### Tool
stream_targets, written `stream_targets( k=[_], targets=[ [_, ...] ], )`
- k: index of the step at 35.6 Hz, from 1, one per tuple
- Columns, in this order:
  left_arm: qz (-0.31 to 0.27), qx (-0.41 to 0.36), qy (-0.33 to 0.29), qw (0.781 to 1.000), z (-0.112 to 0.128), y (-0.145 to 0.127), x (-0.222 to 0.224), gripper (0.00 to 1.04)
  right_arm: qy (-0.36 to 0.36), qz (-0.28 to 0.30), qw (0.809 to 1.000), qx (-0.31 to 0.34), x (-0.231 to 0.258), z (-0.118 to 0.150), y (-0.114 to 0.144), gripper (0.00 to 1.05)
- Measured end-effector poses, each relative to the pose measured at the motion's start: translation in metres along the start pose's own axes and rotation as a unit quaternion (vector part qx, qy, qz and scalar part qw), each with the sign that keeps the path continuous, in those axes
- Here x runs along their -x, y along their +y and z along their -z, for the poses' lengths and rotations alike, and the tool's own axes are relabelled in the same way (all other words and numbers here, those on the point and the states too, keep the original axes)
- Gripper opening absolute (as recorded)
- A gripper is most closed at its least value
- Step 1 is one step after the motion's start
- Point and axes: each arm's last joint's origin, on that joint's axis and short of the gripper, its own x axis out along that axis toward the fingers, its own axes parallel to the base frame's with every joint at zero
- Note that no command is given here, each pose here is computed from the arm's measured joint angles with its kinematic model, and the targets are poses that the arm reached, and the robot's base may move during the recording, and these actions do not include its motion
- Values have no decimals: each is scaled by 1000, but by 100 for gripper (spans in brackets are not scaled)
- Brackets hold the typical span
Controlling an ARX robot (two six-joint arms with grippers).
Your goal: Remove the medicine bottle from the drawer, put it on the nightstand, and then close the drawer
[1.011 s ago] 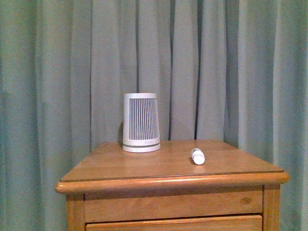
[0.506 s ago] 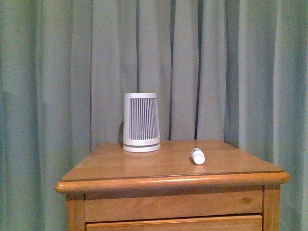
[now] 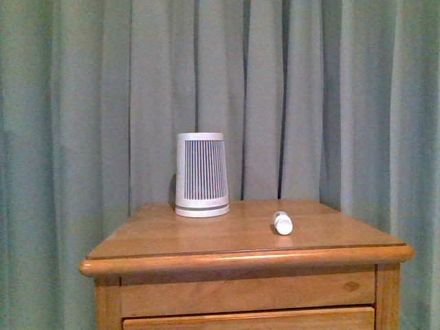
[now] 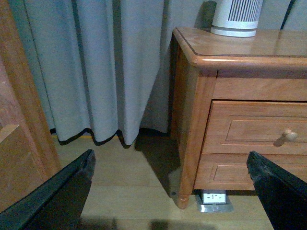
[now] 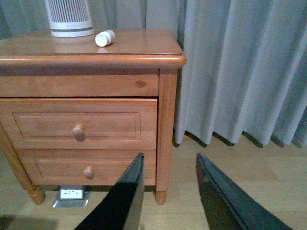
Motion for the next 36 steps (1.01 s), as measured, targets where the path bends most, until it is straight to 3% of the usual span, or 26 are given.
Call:
stream_targets(
  k=[9,13,36],
  targets=[
    [0,0,0,1000,0,0,0,98,0,0,1000,0,0,0,0,85],
    [0,0,0,1000,0,0,0,98,0,0,1000,0,0,0,0,99],
    [0,0,0,1000,0,0,0,98,0,0,1000,0,0,0,0,98]
  ],
)
